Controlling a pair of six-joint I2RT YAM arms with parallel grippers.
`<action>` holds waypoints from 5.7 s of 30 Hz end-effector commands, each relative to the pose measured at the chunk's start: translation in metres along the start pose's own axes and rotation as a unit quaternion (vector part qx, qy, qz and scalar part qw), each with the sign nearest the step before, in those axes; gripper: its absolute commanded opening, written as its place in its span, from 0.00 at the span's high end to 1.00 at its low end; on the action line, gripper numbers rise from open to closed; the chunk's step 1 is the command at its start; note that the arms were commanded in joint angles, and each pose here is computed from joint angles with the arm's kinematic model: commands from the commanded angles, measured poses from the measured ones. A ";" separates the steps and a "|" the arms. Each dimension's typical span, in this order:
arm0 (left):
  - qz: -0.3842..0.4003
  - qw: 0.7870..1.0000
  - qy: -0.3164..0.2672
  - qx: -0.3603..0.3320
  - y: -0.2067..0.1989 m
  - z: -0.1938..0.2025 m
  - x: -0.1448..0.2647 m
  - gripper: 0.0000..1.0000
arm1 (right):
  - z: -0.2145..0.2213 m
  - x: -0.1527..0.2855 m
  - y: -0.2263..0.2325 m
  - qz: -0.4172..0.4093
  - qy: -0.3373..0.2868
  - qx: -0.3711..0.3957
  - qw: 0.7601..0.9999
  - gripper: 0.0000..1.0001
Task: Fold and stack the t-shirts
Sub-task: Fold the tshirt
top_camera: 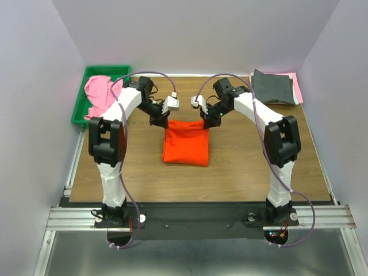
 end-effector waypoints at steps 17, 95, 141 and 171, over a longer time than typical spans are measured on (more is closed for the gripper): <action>0.032 0.992 0.021 0.121 -0.030 0.059 -0.044 1.00 | 0.038 -0.053 0.029 -0.072 0.010 -0.101 0.992 0.99; -0.073 0.994 -0.041 -0.065 -0.083 -0.056 -0.061 1.00 | 0.012 -0.132 0.058 -0.169 -0.009 -0.457 0.873 0.88; -0.124 0.981 -0.029 -0.150 -0.069 -0.042 -0.062 1.00 | -0.046 -0.088 -0.003 -0.081 -0.082 -0.364 0.924 0.82; -0.153 0.978 -0.007 -0.141 -0.022 -0.017 -0.075 0.96 | 0.002 -0.113 0.005 -0.103 -0.048 -0.380 0.918 0.87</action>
Point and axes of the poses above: each gripper's point midway between its finger pads, its own x axis back along the fingers, its own y axis along the line the jaws close on, z = x × y, the point moved 4 cm from there along x, back along the fingers, and after that the axes turned 2 degrees about x, right-handed, at the moved point
